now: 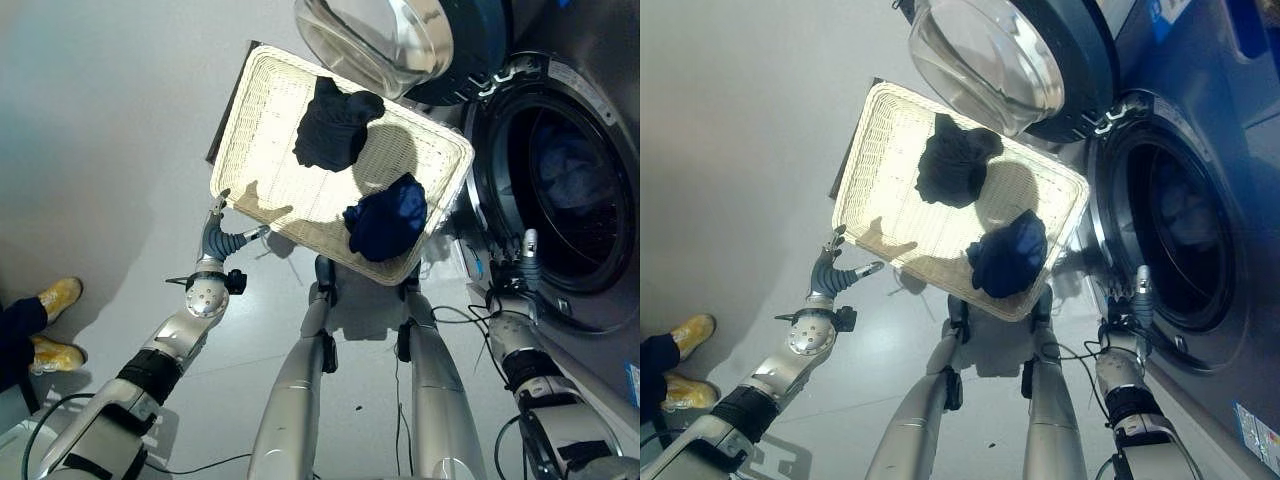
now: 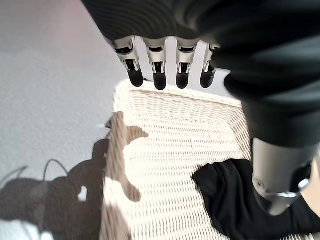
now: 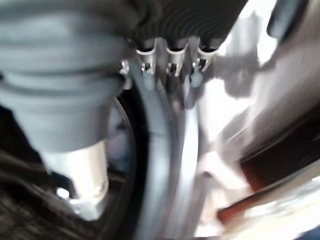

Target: Put the clothes into the washing machine.

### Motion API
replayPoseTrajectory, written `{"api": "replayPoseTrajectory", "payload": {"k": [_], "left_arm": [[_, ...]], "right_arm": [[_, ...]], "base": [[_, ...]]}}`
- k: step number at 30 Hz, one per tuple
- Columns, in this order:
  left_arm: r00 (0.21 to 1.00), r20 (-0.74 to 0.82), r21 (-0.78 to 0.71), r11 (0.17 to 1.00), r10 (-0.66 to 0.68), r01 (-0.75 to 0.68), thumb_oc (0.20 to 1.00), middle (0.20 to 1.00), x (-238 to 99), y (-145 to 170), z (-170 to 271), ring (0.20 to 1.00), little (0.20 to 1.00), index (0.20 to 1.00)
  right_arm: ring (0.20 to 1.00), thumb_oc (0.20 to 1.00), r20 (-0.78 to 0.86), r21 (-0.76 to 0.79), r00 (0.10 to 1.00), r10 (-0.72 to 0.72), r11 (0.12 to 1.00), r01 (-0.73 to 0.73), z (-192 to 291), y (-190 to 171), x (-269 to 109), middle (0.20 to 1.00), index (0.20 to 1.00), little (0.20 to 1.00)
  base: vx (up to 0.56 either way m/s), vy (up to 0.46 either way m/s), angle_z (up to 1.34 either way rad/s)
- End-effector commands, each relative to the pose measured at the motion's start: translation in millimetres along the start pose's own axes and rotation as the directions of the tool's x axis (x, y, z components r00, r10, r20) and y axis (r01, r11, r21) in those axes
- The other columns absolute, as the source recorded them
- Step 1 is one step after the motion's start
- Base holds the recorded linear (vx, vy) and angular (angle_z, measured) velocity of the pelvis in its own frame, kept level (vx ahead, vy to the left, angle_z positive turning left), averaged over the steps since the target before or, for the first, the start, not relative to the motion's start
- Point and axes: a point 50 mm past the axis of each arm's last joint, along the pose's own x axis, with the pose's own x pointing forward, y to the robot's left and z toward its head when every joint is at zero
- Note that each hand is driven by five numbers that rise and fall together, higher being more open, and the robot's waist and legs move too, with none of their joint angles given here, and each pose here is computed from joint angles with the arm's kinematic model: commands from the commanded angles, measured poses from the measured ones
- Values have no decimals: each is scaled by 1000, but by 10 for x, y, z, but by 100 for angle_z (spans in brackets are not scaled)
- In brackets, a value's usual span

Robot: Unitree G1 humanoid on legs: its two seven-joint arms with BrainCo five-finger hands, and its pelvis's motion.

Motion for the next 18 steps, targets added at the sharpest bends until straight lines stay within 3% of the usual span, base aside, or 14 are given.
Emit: {"api": "replayPoseTrajectory", "payload": {"k": [1,2,9,18], "left_arm": [[997,73,84,996,25,-31,1000,1000,80,17,124,1000,1000,1000],[994,104,124,991,39,-51,1000,1000,154,16,217,1000,1000,1000],[980,142,169,972,137,-161,1000,1000,335,24,379,1000,1000,1000],[875,48,229,847,482,-480,1000,1000,591,325,377,1000,1000,1000]], "right_arm": [[1000,1000,-27,-134,998,53,989,-56,-16,-37,-61,1000,1000,1000],[1000,1000,-80,-228,994,69,970,-86,-158,-55,-126,1000,1000,1000],[1000,1000,-202,-374,974,101,911,-172,-467,-46,-265,1000,1000,1000],[1000,1000,-319,-481,938,135,830,-283,-727,30,-395,1000,1000,1000]], "base": [[-19,158,-11],[-17,150,-5],[-9,82,-8],[0,16,-3]]}}
